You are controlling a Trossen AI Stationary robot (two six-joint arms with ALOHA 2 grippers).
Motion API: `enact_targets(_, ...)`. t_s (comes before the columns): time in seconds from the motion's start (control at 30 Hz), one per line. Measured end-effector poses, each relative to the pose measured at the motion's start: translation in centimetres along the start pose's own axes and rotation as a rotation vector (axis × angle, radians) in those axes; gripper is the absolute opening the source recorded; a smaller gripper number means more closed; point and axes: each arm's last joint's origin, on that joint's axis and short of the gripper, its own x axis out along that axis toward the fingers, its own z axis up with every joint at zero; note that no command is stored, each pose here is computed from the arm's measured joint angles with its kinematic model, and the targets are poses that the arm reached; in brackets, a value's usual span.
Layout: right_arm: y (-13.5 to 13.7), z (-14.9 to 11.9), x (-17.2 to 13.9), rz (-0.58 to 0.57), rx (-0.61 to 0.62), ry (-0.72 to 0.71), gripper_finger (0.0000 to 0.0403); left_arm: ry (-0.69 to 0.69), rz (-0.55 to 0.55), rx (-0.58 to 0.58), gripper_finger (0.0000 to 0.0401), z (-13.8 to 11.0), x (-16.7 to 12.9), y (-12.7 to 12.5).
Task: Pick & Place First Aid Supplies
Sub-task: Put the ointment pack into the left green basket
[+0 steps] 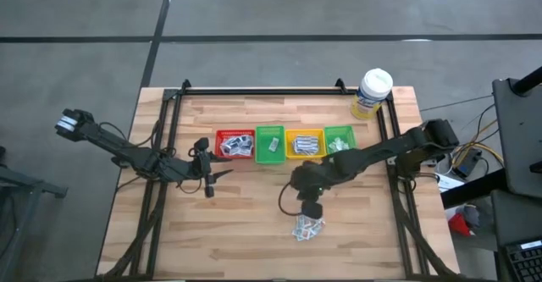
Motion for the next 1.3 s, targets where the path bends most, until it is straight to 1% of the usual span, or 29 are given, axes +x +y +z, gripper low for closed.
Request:
enact_targets(0.07,0.5,0.3,-0.7,0.108,-0.096,-0.028,0.0008,0.000,0.000,0.000,0.0151,0.0,0.0,0.0)
enact_targets(0.3,2.6,2.1,-3.4,0.490,-0.404,-0.231,0.0008,-0.003,0.000,-0.002,0.0151,0.0,0.0,0.0)
enact_targets(0.47,3.8,3.2,-4.8,0.720,-0.615,-0.395,0.0008,-0.002,0.000,-0.001,0.0151,0.0,0.0,0.0)
enact_targets(0.53,4.1,3.4,-5.1,0.767,-0.670,-0.437,0.0008,-0.002,0.000,-0.002,0.0151,0.0,0.0,0.0)
enact_targets(0.6,4.2,3.6,-5.3,0.781,-0.695,-0.468,0.0008,-0.002,0.000,-0.002,0.0151,0.0,0.0,0.0)
enact_targets(0.8,4.1,3.6,-5.3,0.777,-0.687,-0.467,0.0008,-0.002,0.000,-0.002,0.0151,0.0,0.0,0.0)
enact_targets(0.83,4.1,3.6,-5.3,0.764,-0.681,-0.471,0.0008,-0.002,0.000,-0.002,0.0151,0.0,0.0,0.0)
enact_targets(0.87,4.0,3.7,-5.2,0.726,-0.661,-0.480,0.0008,-0.002,0.000,-0.002,0.0151,0.0,0.0,0.0)
enact_targets(0.93,3.7,3.9,-4.9,0.582,-0.595,-0.508,0.0008,-0.002,0.000,-0.002,0.0151,0.0,0.0,0.0)
enact_targets(1.0,3.1,4.0,-4.5,0.381,-0.529,-0.533,0.0008,-0.003,0.000,-0.002,0.0151,0.0,0.0,0.0)
enact_targets(1.1,2.0,4.1,-4.2,0.048,-0.464,-0.562,0.0008,-0.003,0.000,-0.002,0.0151,0.0,0.0,0.0)
enact_targets(1.17,1.4,4.2,-4.2,-0.151,-0.409,-0.596,0.0008,-0.003,0.000,-0.002,0.0151,0.0,0.0,0.0)
enact_targets(1.23,0.9,4.4,-4.4,-0.313,-0.358,-0.628,0.0008,-0.003,0.000,-0.002,0.0151,0.0,0.0,0.0)
enact_targets(1.3,0.3,4.6,-4.6,-0.428,-0.317,-0.651,0.0008,-0.003,0.000,-0.002,0.0151,0.0,0.0,0.0)
